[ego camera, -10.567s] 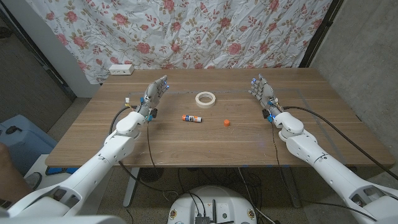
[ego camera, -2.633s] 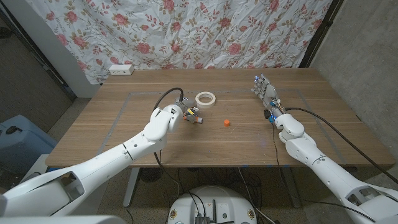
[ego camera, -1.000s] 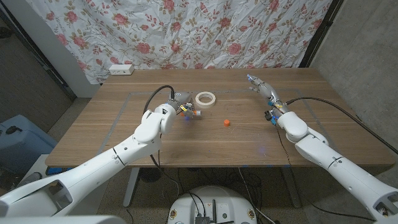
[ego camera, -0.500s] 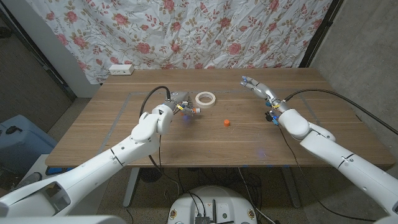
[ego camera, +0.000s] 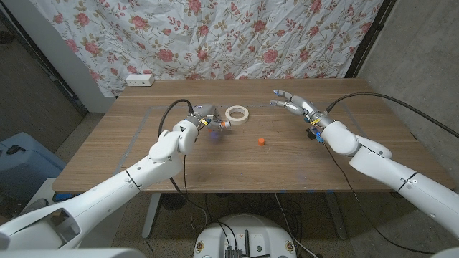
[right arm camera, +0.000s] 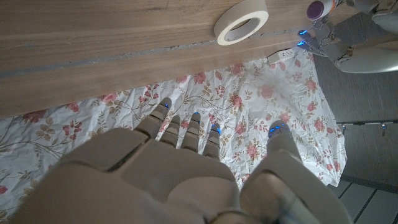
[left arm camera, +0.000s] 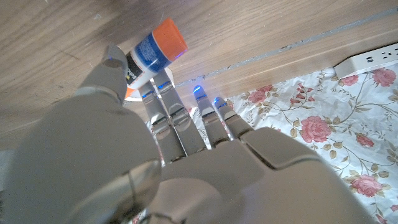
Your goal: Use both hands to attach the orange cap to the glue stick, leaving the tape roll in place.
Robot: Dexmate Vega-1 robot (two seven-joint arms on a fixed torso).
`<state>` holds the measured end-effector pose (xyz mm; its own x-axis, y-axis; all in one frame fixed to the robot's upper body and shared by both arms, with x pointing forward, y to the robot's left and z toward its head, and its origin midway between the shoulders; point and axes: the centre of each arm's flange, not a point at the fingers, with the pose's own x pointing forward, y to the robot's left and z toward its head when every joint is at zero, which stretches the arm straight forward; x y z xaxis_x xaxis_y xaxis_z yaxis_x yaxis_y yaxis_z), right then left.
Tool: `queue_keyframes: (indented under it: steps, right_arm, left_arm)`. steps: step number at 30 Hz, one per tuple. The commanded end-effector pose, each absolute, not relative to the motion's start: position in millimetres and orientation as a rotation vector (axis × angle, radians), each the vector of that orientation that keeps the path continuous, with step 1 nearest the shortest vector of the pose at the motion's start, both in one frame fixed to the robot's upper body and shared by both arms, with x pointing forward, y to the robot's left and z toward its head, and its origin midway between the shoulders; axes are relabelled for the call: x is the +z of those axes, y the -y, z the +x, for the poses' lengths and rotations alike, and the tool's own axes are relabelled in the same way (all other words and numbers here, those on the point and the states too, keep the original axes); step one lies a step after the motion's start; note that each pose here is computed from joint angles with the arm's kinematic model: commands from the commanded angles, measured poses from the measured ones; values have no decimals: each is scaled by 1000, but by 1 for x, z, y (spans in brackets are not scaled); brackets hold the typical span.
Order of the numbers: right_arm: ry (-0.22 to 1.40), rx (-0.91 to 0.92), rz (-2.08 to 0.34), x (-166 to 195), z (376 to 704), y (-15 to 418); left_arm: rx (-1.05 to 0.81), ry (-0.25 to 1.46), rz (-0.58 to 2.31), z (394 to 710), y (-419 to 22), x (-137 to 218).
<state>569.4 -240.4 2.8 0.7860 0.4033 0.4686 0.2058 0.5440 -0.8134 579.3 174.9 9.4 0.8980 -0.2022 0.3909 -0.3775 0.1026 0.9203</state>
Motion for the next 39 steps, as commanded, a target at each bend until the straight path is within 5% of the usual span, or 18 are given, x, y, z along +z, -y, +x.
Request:
queue_keyframes:
  steps: [1, 39]
  right_arm:
    - [669, 143, -1207, 15, 550, 224]
    - [464, 193, -1681, 15, 527, 173]
  left_arm:
    - [151, 516, 1421, 579, -178, 12]
    - [183, 562, 1245, 586, -181, 4]
